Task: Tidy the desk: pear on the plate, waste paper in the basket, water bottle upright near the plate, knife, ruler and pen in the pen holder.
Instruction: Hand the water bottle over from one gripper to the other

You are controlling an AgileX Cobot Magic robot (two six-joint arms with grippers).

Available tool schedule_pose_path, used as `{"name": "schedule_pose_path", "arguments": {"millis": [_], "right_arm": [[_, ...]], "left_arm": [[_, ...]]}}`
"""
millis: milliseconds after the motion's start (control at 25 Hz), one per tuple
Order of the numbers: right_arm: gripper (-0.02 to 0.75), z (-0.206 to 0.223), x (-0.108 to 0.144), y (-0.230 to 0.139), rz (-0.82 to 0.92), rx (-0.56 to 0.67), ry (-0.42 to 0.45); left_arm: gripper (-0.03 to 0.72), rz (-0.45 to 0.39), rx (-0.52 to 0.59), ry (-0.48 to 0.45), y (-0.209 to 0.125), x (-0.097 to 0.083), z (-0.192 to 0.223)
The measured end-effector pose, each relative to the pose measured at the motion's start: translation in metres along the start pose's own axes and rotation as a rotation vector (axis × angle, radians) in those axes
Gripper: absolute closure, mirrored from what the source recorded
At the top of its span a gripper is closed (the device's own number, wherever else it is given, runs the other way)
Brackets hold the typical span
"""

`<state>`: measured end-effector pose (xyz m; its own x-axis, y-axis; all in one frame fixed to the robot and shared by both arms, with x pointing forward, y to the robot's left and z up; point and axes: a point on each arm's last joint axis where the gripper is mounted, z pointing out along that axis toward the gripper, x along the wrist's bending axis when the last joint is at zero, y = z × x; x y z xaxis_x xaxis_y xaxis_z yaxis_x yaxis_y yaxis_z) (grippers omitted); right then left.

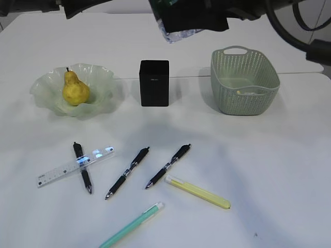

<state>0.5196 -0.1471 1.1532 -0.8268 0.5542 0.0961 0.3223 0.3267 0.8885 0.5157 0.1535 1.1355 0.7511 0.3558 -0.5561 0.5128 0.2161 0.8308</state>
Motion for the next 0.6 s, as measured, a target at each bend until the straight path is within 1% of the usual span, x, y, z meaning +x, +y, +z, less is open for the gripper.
{"name": "schedule_pose_path", "arguments": {"millis": [160, 360, 480, 600], "right_arm": [[0.304, 0.002, 0.001, 0.000, 0.008, 0.003, 0.018], [0.304, 0.002, 0.002, 0.000, 0.012, 0.001, 0.024], [0.304, 0.002, 0.003, 0.000, 0.017, 0.000, 0.031], [0.304, 0.002, 0.003, 0.000, 0.018, -0.001, 0.032]], "left_arm": [[0.098, 0.049, -0.008, 0.005, 0.003, -0.004, 0.006], [0.098, 0.099, -0.045, 0.033, 0.017, -0.007, 0.009], [0.098, 0.114, -0.063, 0.035, 0.025, -0.009, 0.012], [0.098, 0.108, -0.059, 0.034, 0.025, -0.004, 0.017]]}}
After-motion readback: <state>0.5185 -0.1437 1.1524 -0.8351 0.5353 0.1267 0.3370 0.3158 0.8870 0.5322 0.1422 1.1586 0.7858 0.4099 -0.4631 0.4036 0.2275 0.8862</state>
